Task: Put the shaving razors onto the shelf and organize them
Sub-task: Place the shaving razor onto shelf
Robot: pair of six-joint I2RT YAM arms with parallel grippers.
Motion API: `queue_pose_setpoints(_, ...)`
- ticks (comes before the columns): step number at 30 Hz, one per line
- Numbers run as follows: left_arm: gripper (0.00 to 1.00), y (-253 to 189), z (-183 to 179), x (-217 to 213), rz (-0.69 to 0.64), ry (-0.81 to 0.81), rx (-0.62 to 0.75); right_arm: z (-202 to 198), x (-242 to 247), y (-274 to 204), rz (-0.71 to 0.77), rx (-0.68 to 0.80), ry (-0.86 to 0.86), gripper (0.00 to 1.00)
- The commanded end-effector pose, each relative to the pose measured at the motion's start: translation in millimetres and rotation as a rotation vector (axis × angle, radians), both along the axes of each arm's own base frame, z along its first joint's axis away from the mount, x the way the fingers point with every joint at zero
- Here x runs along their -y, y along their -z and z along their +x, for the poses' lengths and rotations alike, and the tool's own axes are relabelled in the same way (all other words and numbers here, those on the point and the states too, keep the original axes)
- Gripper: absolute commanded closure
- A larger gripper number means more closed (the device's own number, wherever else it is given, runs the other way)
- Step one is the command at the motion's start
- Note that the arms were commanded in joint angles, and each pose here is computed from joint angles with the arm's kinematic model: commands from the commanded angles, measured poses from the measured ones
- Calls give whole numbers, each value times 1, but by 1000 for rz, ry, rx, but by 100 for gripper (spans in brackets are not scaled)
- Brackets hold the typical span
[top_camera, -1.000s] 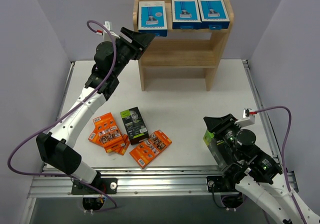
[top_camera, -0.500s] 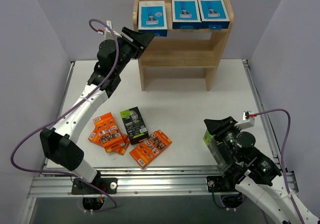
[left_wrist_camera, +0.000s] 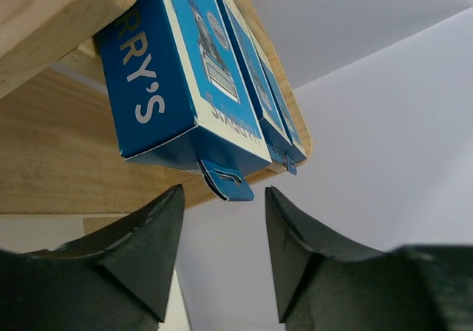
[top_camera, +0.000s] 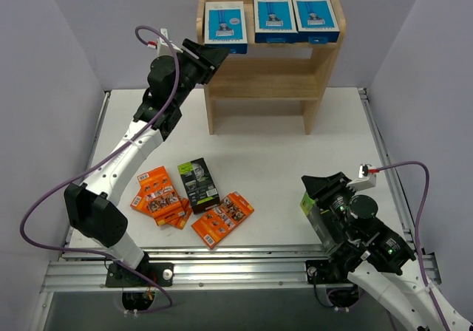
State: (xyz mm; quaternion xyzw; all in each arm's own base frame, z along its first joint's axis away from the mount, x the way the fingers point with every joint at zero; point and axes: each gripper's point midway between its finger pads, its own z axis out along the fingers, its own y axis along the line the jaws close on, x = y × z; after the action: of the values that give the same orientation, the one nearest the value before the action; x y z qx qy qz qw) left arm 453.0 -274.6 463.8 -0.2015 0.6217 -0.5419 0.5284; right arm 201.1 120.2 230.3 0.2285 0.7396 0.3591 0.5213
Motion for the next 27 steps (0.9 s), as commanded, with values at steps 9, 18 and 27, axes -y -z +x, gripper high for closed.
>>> queue_pose_setpoints(9,62,-31,3,-7,-44,-17,77,5,2,-2,-2,22,22,70)
queue_pose_setpoints(18,66,-35,6,-7,-40,-21,82,5,8,0,-4,20,47,72)
queue_pose_setpoints(27,73,-36,12,-4,-41,-22,90,4,17,-2,-11,25,86,72)
